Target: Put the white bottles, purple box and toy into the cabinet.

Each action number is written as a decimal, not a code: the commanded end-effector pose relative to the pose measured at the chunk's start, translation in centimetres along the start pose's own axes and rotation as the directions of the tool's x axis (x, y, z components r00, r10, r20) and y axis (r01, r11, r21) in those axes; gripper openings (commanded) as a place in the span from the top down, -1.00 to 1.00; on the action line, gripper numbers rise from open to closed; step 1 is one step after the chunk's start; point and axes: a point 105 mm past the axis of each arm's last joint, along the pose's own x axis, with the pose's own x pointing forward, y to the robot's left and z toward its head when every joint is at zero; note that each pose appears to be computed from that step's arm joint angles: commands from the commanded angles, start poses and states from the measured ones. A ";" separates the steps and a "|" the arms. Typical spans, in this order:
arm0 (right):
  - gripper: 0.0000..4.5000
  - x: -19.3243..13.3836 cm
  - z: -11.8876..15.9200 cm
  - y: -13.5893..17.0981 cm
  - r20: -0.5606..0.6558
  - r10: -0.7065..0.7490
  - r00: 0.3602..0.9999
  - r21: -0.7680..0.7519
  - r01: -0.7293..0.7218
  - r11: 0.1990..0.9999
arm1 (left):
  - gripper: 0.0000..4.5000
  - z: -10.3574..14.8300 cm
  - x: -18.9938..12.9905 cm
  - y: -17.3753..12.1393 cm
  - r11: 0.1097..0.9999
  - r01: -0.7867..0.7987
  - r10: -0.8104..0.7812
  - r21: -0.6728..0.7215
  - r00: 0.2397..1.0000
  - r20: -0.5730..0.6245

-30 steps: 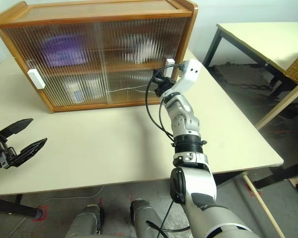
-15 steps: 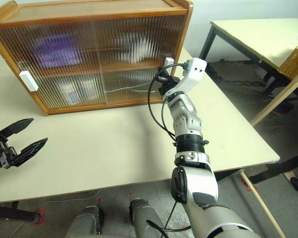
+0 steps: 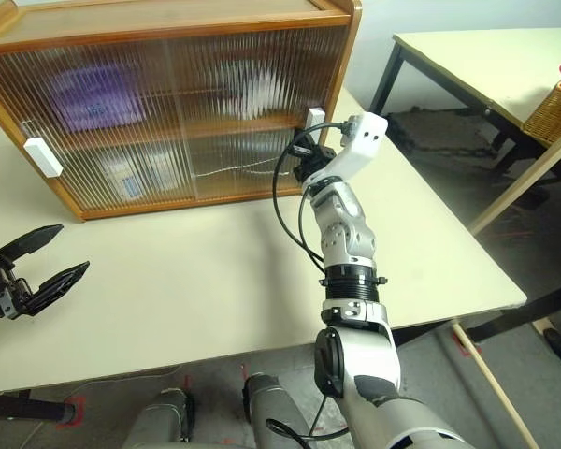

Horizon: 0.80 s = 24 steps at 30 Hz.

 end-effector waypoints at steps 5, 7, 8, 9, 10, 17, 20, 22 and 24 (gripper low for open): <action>0.99 -1.3 -2.5 4.3 -0.073 0.151 0.986 0.022 -0.150 0.988 | -1.00 -0.5 -0.9 -0.1 1.000 -0.024 0.024 -0.011 0.999 -0.028; 0.99 -1.7 -3.0 5.3 -0.087 0.191 0.978 0.014 -0.190 0.982 | -1.00 -0.5 -1.1 -0.1 0.999 -0.037 0.036 -0.012 0.999 -0.028; 0.99 -1.9 -3.2 5.8 -0.093 0.214 0.972 0.010 -0.214 0.977 | -1.00 -0.5 -1.3 0.0 0.999 -0.045 0.045 -0.012 0.999 -0.027; 0.99 -2.0 -3.2 6.2 -0.095 0.234 0.968 0.008 -0.234 0.972 | -1.00 -0.5 -1.4 0.0 0.999 -0.050 0.050 -0.012 0.998 -0.028; 0.99 -2.3 -3.4 6.6 -0.104 0.261 0.960 -0.017 -0.264 0.964 | -1.00 -0.5 -1.7 -0.1 0.998 -0.060 0.060 -0.013 0.998 -0.028; 0.99 -4.5 -3.7 6.4 -0.123 0.310 0.943 -0.146 -0.326 0.934 | -1.00 -0.4 -3.3 0.1 0.987 -0.155 0.154 -0.034 0.988 -0.023; 0.99 -6.1 -3.5 5.0 -0.114 0.281 0.953 -0.180 -0.298 0.937 | -1.00 -0.8 -4.6 0.7 0.964 -0.262 0.259 -0.050 0.964 -0.063; 0.99 -7.0 -3.0 3.9 -0.098 0.268 0.958 -0.203 -0.283 0.937 | -1.00 -1.4 -5.7 1.2 0.940 -0.339 0.334 -0.030 0.936 -0.112; 0.99 -8.6 -2.7 1.8 -0.092 0.250 0.964 -0.215 -0.264 0.940 | -1.00 -2.6 -7.7 2.8 0.876 -0.481 0.476 0.016 0.860 -0.186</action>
